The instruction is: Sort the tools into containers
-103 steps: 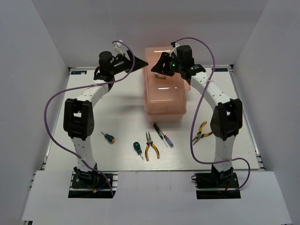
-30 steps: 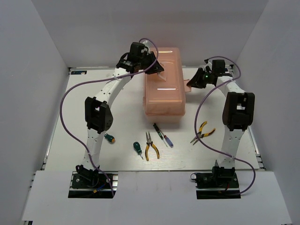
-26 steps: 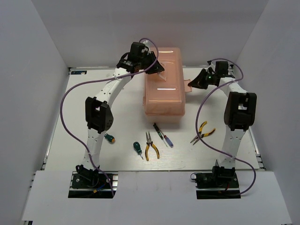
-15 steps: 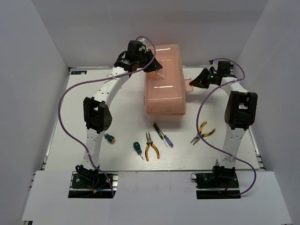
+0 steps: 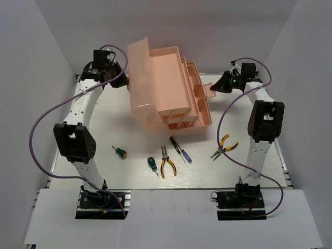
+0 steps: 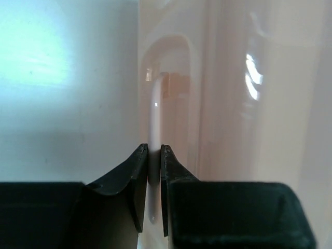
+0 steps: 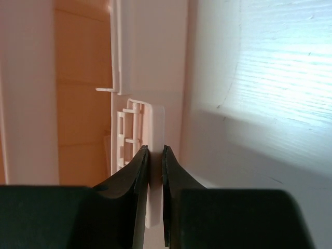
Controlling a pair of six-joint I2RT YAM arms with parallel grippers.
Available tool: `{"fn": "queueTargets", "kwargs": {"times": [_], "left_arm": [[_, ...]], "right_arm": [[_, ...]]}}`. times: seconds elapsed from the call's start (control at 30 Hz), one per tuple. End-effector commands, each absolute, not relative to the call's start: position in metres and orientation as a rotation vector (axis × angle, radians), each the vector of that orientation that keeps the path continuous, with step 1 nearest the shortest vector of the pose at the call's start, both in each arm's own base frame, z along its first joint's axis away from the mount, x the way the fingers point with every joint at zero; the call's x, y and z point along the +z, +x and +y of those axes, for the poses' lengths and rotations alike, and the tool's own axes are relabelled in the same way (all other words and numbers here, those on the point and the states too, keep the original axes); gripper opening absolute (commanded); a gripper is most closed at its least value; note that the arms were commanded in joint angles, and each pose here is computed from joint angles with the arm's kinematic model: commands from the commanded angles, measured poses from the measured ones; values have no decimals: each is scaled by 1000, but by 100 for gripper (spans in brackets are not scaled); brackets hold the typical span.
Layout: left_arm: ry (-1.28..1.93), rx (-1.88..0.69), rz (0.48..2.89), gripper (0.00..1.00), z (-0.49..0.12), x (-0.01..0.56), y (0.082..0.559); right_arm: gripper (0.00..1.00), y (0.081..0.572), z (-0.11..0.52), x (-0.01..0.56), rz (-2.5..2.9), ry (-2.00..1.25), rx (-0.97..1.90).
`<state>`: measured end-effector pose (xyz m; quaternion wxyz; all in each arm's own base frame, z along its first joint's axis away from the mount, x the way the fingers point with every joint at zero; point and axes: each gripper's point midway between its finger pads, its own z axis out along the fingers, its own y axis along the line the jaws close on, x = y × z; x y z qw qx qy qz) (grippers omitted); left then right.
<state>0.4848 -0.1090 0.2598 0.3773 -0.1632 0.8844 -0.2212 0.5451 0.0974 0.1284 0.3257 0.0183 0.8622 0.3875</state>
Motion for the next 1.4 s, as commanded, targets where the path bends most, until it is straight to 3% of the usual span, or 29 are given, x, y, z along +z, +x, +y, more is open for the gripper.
{"fn": "queueTargets", "kwargs": {"times": [0.0,0.1,0.13,0.17,0.27,0.3,0.33,0.37,0.47,0.5,0.57,0.63,0.7,0.73,0.77,0.8,0.83,0.87,0.9,0.93,1.0,1.07,1.17,1.2,1.37], "left_arm": [[-416,-450,2095,22,-71,302,486],[-435,-439,2091,32,-62,298,490],[-439,-436,2104,39,-62,296,490],[-455,-427,2123,52,-57,288,494],[-476,-415,2120,73,-48,291,499],[-471,-418,2103,75,-48,301,499],[-498,-403,2107,77,-36,299,501],[-500,-402,2113,77,-36,298,503],[-516,-393,2079,79,-25,316,503],[-516,-393,2079,80,-25,316,503],[-488,-383,2065,80,-24,330,492],[-444,-365,2087,70,-27,329,478],[-366,-349,2109,48,-36,329,451],[-357,-368,2124,12,-39,325,438],[-340,-401,2179,1,-49,300,424],[-310,-413,2186,0,-54,296,412],[-291,-436,2190,0,-61,292,400],[-257,-460,2198,0,-67,285,375],[-198,-481,2188,0,-77,285,365],[-176,-507,2192,4,-83,283,353],[-76,-569,2208,18,-100,278,323],[-25,-638,2238,41,-114,271,303],[36,-670,2289,57,-125,259,273],[51,-677,2319,57,-129,252,262],[42,-688,2373,59,-129,222,229]], "right_arm": [[0,565,49,140,2186,59,837],[0,560,51,141,2191,61,851],[0,558,53,140,2196,65,864],[0,555,56,141,2190,52,892],[0,549,60,147,2183,74,952],[15,548,63,149,2173,64,967],[23,547,64,150,2176,85,978],[26,547,64,149,2177,91,984],[49,546,68,152,2170,86,995],[64,545,68,155,2163,80,1003],[74,544,67,162,2150,62,1008],[76,536,61,171,2163,41,985],[77,523,52,188,2161,-71,878],[74,516,37,178,2232,-31,758],[66,510,26,186,2218,-139,641],[51,492,20,167,2287,-172,598],[31,481,11,170,2302,-195,511],[4,470,0,171,2323,-203,417],[0,440,-9,128,2431,-290,350],[0,428,-8,121,2449,-336,345],[16,388,-14,105,2544,-405,309],[37,351,-12,88,2646,-402,327],[54,316,-8,73,2741,-348,362],[64,312,-4,73,2741,-364,396],[76,283,18,70,2662,-576,553]]}}
